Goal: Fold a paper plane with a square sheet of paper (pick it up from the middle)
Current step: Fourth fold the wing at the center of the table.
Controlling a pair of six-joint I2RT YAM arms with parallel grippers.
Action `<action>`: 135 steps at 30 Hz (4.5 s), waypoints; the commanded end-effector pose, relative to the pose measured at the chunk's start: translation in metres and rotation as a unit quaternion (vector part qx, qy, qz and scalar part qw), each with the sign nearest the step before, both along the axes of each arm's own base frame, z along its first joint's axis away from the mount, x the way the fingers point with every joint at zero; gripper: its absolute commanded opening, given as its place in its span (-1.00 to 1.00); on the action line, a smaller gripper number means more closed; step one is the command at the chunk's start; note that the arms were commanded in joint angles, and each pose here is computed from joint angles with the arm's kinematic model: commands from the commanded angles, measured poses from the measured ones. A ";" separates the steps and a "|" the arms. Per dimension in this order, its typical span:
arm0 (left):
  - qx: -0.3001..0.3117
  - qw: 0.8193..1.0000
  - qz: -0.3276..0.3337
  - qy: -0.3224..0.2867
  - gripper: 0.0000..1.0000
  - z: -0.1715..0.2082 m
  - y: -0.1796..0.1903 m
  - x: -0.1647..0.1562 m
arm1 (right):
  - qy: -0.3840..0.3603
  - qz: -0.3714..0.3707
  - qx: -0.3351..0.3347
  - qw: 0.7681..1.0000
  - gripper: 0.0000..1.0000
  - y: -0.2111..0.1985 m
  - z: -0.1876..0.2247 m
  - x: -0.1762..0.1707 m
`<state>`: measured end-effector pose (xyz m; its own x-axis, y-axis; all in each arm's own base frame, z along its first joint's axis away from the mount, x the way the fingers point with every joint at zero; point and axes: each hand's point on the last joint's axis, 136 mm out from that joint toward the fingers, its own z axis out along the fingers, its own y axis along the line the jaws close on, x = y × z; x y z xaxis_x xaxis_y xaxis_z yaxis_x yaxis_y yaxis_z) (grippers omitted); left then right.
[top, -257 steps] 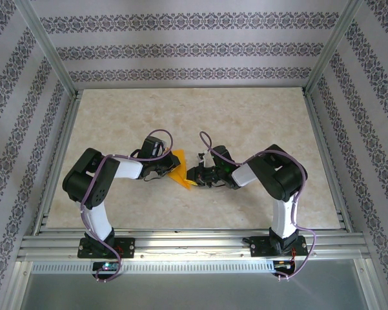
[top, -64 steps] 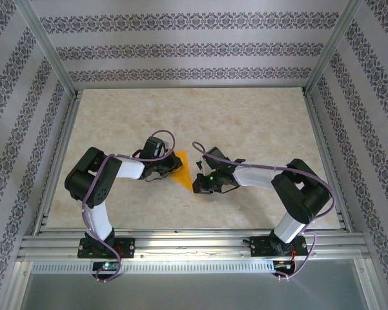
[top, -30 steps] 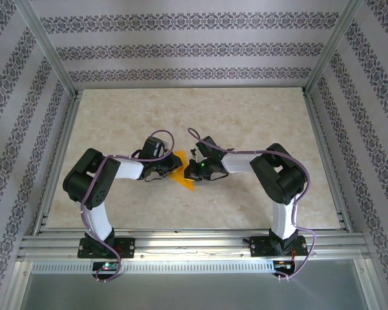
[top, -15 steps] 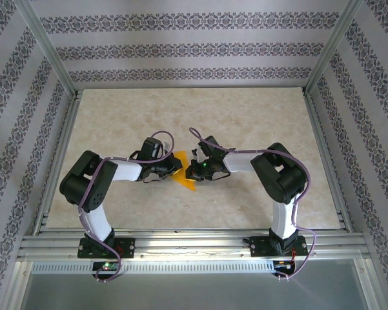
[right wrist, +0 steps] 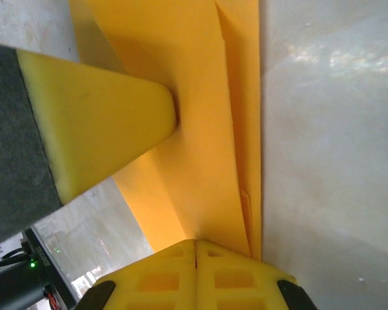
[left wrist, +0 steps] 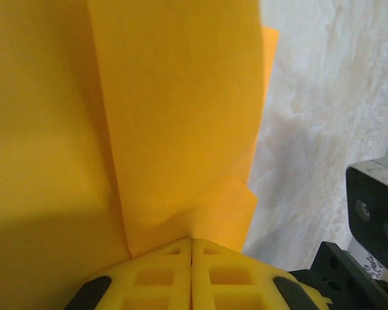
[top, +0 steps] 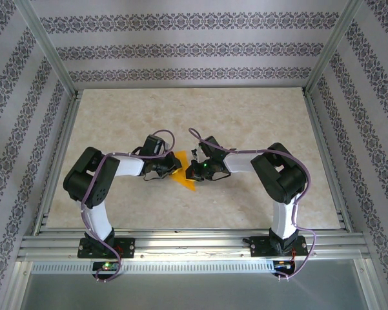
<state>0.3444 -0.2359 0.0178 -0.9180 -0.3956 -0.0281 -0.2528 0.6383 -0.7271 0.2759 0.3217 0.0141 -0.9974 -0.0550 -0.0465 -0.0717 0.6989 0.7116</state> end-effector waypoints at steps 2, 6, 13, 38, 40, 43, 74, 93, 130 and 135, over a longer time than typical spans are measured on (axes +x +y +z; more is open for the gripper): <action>0.086 0.994 0.063 0.034 -0.87 -0.034 0.053 0.015 | 0.071 0.004 -0.085 0.994 -1.00 -0.038 -0.045 -0.036; 0.085 0.993 0.072 0.033 -0.87 -0.035 0.065 0.024 | 0.071 0.005 -0.086 0.994 -1.00 -0.039 -0.046 -0.037; 0.082 0.993 0.083 0.020 -0.86 -0.023 0.084 0.044 | 0.072 0.010 -0.082 0.994 -1.00 -0.038 -0.045 -0.040; 0.001 0.999 -0.016 -0.045 -0.80 0.037 -0.006 0.018 | 0.067 0.013 -0.065 0.996 -1.00 -0.034 -0.036 -0.037; 0.006 0.999 -0.017 -0.034 -0.80 0.024 -0.008 0.016 | 0.066 0.012 -0.060 0.996 -1.00 -0.033 -0.034 -0.036; 0.027 0.999 -0.014 -0.014 -0.81 0.000 -0.001 0.010 | 0.061 0.009 -0.044 0.997 -1.00 -0.028 -0.026 -0.031; 0.057 0.998 -0.005 0.017 -0.88 -0.033 0.015 -0.010 | 0.034 0.009 -0.017 0.999 -0.77 -0.017 -0.004 -0.039; 0.051 0.998 0.028 0.038 -0.88 -0.030 0.020 -0.015 | 0.042 -0.087 0.009 0.995 -0.42 -0.046 0.018 -0.058; 0.044 0.996 0.060 0.056 -0.89 -0.030 0.022 -0.015 | 0.073 -0.129 0.012 0.989 -0.41 -0.033 0.012 -0.049; 0.045 0.995 0.062 0.057 -0.89 -0.030 0.023 -0.015 | 0.060 -0.135 0.005 0.989 -0.40 -0.040 0.017 -0.048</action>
